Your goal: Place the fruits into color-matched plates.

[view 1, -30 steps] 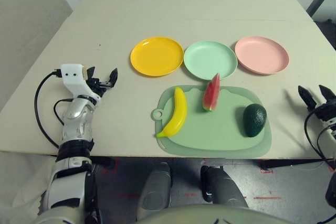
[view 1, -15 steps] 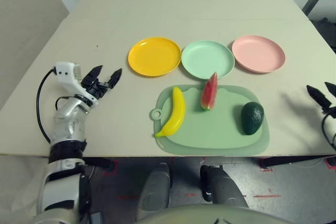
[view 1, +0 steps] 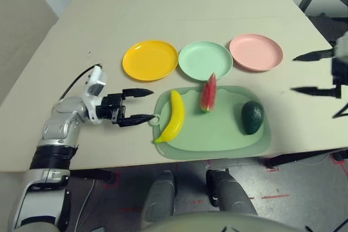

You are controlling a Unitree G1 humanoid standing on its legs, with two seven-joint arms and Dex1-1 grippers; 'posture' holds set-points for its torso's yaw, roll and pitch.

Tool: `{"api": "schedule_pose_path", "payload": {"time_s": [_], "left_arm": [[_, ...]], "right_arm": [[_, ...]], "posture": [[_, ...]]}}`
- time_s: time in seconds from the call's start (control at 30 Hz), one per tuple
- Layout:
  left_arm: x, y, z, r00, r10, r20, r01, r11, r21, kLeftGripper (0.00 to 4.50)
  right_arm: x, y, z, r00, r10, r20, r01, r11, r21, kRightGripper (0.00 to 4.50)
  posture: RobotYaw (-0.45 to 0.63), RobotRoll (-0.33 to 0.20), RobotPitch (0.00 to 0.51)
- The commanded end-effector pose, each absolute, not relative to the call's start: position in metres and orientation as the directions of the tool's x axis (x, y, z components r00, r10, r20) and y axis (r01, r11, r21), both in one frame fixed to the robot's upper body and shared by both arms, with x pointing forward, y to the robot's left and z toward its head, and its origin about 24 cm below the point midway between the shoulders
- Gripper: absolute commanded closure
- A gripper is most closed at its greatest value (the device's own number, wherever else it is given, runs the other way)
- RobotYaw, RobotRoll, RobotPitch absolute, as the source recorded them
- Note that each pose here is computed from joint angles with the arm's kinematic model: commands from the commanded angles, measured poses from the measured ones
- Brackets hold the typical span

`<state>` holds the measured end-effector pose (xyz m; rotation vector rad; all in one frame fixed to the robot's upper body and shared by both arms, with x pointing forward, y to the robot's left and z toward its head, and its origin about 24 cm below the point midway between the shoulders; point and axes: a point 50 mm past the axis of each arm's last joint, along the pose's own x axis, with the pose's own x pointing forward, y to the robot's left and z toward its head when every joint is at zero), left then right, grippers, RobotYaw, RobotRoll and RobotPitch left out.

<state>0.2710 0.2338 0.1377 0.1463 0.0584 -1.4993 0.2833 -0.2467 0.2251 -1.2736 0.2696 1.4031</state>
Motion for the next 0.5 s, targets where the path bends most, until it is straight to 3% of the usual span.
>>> {"api": "schedule_pose_path", "payload": {"time_s": [0.03, 0.23, 0.5], "left_arm": [[0.266, 0.216, 0.142, -0.037, -0.99, -0.138, 0.997, -0.046, 0.06, 0.03], [0.266, 0.205, 0.147, -0.058, -0.99, -0.131, 0.991, -0.073, 0.114, 0.03], [0.262, 0.207, 0.141, -0.044, -0.988, -0.149, 0.991, -0.062, 0.115, 0.03]], "right_arm": [[0.28, -0.22, 0.214, 0.158, 0.458, -0.875, -0.71, -0.563, -0.423, 0.0], [0.278, -0.196, 0.203, 0.061, 0.414, -0.908, -0.642, -0.68, -0.353, 0.0], [0.282, -0.19, 0.19, 0.023, 0.361, -0.932, -0.625, -0.722, -0.296, 0.0]], "posture": [[0.01, 0.0, 0.173], [0.03, 0.0, 0.176], [0.04, 0.0, 0.172]]}}
